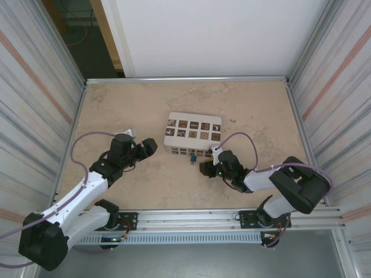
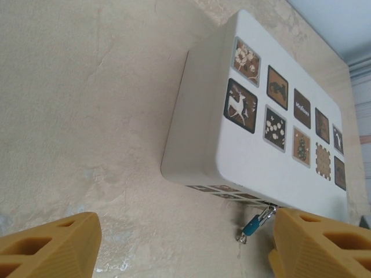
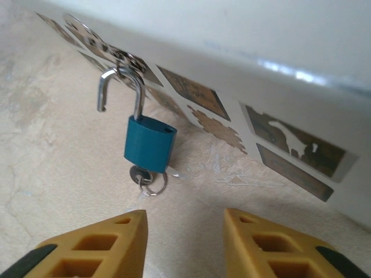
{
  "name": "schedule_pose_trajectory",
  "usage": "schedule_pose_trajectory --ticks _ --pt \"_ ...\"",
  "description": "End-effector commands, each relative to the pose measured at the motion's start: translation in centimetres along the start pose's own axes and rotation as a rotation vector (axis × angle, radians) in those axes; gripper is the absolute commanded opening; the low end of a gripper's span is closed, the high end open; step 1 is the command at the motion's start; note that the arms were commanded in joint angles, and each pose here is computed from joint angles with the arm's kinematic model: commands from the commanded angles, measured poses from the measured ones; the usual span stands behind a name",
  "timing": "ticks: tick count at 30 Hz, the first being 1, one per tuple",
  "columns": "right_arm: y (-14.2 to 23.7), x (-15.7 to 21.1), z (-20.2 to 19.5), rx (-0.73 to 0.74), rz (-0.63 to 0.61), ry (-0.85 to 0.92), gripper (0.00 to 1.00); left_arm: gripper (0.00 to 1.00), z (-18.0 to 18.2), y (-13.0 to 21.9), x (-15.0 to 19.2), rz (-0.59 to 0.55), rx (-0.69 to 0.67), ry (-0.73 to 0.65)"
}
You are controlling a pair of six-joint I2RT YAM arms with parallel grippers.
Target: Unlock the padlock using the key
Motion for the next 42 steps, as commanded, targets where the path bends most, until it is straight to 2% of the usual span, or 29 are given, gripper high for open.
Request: schedule_pose_trajectory --ticks 1,5,9,10,15,22,28,36,39,42 --pt "0.9 -0.6 -0.3 0.025 -0.011 0.010 0.46 0.82 -1.2 -0.2 -0.5 0.037 0.052 -0.055" --pt "2.0 -1.7 -0.1 -0.013 -0.068 -0.011 0.66 0.86 -1.9 -1.0 -1.0 0.083 0.069 -0.083" --pt "2.6 -2.5 0.4 -0.108 -0.086 -0.048 0.96 0.88 -2.5 -2.1 -2.1 0.134 0.094 -0.098" --pt "2.7 -2.7 0.4 -0.139 -0.087 -0.069 0.99 0.88 -2.6 -2.4 -2.5 0.147 0.101 -0.095" --pt "2.5 -3.1 0.2 -0.204 -0.064 -0.132 0.99 0.88 -2.8 -4.4 -4.1 0.217 0.168 -0.054" --pt "2.4 -3.6 -0.1 -0.204 -0.066 -0.139 0.99 0.87 -3.6 -7.6 -5.0 0.340 0.192 -0.066" --pt "2.3 -3.5 -0.7 -0.177 -0.061 -0.135 0.99 0.84 -3.4 -9.5 -5.0 0.384 0.177 -0.045" --pt "2.1 -4.0 -1.0 -0.176 -0.071 -0.125 0.99 0.69 -2.5 -11.7 -2.8 0.488 0.140 -0.027" --pt "1.9 -4.0 -1.1 -0.178 -0.073 -0.125 0.99 0.60 -2.1 -12.1 -2.2 0.499 0.107 -0.017" --pt "1.8 -4.2 -1.4 -0.184 -0.088 -0.120 0.99 0.57 -1.9 -12.0 -1.6 0.495 0.086 -0.028"
Point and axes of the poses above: each hand's point on the last joint's axis, 136 mm out from that joint toward the fingers, its own y axis back along the fingers, its own z axis along the line the jaws close on, x = y × z, the point moved 9 cm from there along y, back along the fingers, and after that the axes turned 10 degrees about y, right-handed, at the moved point
